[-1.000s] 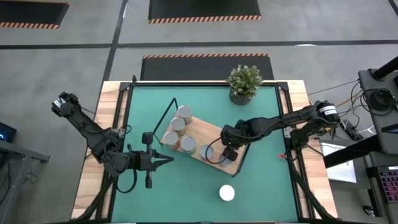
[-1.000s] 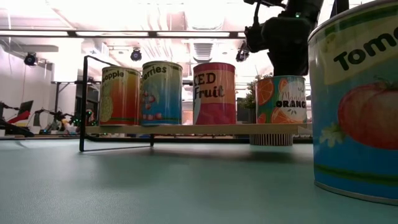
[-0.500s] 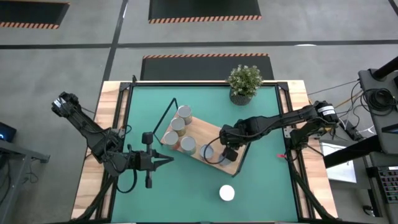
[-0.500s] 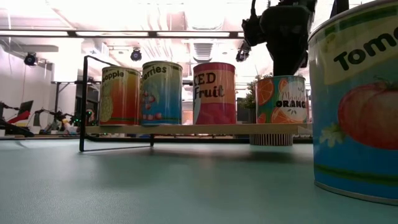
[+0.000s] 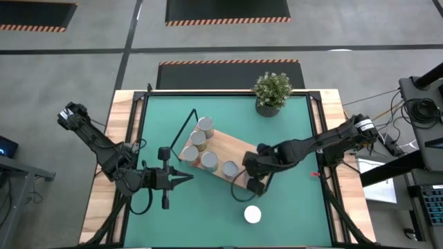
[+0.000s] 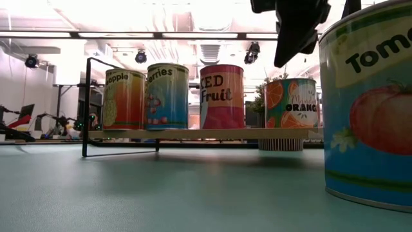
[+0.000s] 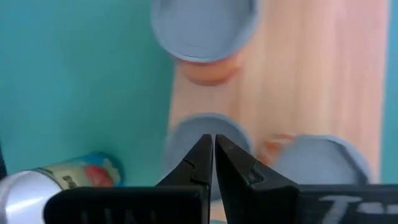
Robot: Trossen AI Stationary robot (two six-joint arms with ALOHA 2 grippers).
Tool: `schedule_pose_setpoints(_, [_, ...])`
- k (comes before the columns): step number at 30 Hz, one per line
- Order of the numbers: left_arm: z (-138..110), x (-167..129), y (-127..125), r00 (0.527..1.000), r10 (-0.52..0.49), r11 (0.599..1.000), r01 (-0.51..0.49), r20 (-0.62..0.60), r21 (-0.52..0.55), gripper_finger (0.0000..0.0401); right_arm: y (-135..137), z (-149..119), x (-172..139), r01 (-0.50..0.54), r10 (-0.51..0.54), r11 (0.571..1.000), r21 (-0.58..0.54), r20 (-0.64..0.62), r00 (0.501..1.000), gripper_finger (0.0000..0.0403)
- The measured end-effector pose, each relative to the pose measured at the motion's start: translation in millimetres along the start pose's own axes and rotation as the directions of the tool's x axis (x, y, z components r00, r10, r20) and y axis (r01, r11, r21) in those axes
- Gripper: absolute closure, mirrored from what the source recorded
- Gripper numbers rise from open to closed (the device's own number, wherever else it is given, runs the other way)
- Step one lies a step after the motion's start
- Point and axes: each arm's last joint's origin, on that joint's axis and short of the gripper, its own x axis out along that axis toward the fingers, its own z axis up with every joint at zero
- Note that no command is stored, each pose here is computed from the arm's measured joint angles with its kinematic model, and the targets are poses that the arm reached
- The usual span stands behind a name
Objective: Pick and place cans onto a shelf
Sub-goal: Adjust the small canned oranges on the shelf
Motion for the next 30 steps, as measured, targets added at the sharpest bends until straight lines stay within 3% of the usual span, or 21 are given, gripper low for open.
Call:
schedule_pose_setpoints(5, [0, 0, 0, 1.0, 0.0, 1.0, 0.0, 0.0, 0.0, 0.0401, 10, -2, 15, -0.003, 0.003, 1.0, -0.018, -0.007, 1.0, 0.0394])
schedule_pose_setpoints(10, [0, 0, 0, 1.0, 0.0, 1.0, 0.0, 0.0, -0.001, 0.0401, 12, -5, 39, 0.002, -0.005, 0.999, -0.033, -0.106, 0.994, 0.0394])
schedule_pose_setpoints(17, [0, 0, 0, 1.0, 0.0, 1.0, 0.0, -0.002, 0.002, 0.0401, 15, -1, 41, 0.055, -0.063, 0.997, -0.05, -0.189, 0.98, 0.0394])
schedule_pose_setpoints(30, [0, 0, 0, 1.0, 0.0, 1.0, 0.0, -0.002, 0.0, 0.0401, 18, 2, 41, 0.049, -0.057, 0.997, -0.052, -0.188, 0.981, 0.0394])
